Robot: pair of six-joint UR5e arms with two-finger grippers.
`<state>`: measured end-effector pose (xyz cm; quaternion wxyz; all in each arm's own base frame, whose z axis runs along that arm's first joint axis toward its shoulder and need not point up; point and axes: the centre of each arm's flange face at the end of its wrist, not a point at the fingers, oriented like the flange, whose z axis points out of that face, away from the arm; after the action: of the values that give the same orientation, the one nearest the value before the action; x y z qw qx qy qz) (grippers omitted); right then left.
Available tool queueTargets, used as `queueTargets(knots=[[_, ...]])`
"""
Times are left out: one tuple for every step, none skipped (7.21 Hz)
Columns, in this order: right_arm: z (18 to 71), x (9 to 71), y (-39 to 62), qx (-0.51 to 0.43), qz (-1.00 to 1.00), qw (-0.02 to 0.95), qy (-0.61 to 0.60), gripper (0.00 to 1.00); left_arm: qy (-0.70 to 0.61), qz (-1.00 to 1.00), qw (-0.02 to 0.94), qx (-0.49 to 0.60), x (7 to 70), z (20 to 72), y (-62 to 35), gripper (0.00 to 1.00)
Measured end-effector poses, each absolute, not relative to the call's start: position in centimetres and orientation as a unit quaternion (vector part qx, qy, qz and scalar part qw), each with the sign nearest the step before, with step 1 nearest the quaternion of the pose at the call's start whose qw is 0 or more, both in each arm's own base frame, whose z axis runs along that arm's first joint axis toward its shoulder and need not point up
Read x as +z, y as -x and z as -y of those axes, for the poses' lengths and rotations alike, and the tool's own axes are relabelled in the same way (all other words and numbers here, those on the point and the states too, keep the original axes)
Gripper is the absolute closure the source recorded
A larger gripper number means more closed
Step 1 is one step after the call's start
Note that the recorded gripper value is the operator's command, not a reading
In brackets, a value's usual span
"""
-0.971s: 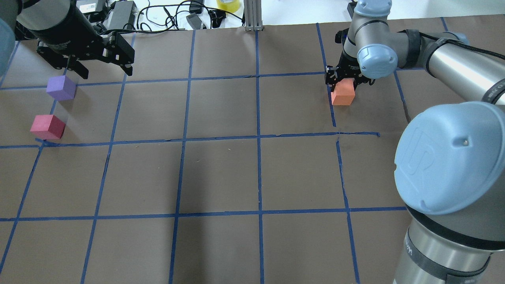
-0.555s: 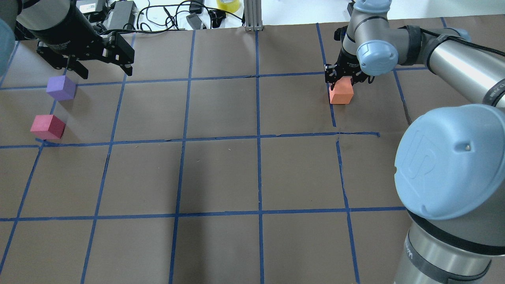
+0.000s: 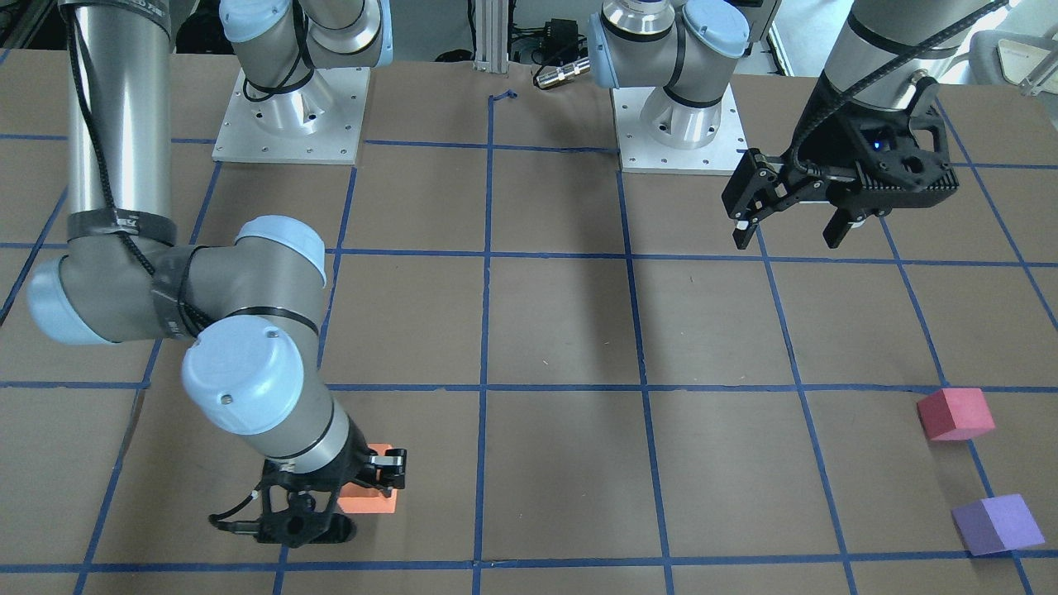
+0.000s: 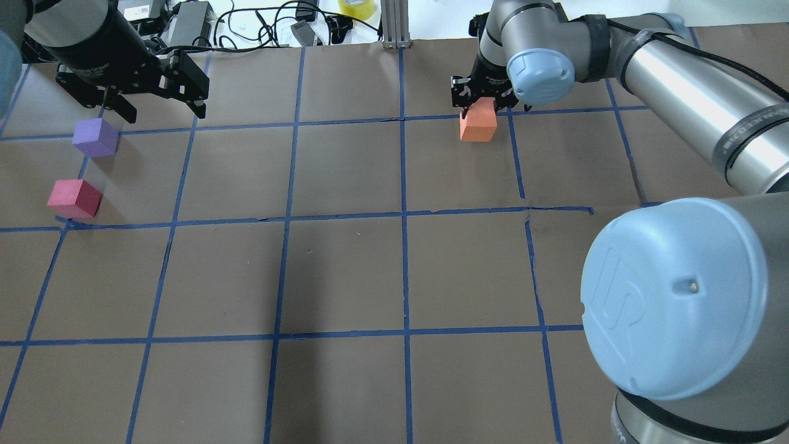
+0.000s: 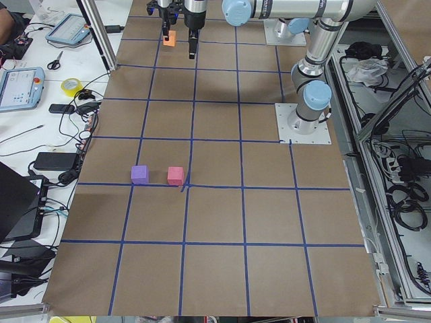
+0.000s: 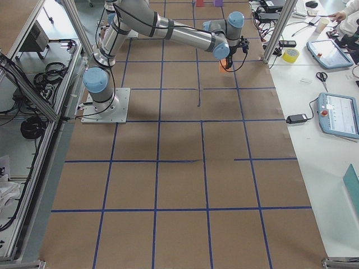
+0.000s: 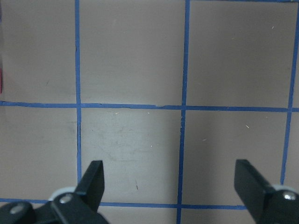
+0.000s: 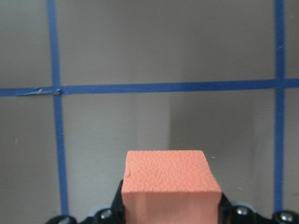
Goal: Arrange blocks in a line
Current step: 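Carry the orange cube toward the table center and set it down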
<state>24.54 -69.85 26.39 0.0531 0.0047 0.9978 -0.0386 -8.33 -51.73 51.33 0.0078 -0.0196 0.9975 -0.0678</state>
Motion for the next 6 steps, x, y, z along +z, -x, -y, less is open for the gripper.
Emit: queueTargets(knots=[[68.4, 24.9, -29.5, -0.029, -0.998, 0.051, 0.004, 0.78, 0.019, -0.997, 0.008, -0.068, 51.3, 51.7, 8.3, 0.0], [67.0, 23.9, -33.5, -0.026, -0.999, 0.045, 0.007, 0.78, 0.02, -0.997, 0.007, -0.068, 51.3, 51.7, 8.3, 0.0], [66.2, 23.4, -36.1, -0.028, -0.999, 0.042, 0.003, 0.78, 0.02, -0.997, 0.007, -0.068, 51.3, 51.7, 8.3, 0.0], [65.8, 22.7, -37.5, -0.027, -0.999, 0.04, 0.003, 0.78, 0.019, -0.998, 0.007, -0.068, 51.3, 51.7, 8.4, 0.0], [65.6, 21.4, -38.5, -0.023, -0.999, 0.039, 0.004, 0.78, 0.019, -0.998, 0.006, -0.067, 51.3, 51.8, 8.4, 0.0], [65.6, 20.1, -39.1, -0.02, -0.999, 0.039, 0.003, 0.78, 0.019, -0.998, 0.006, -0.067, 51.3, 51.8, 8.4, 0.0]])
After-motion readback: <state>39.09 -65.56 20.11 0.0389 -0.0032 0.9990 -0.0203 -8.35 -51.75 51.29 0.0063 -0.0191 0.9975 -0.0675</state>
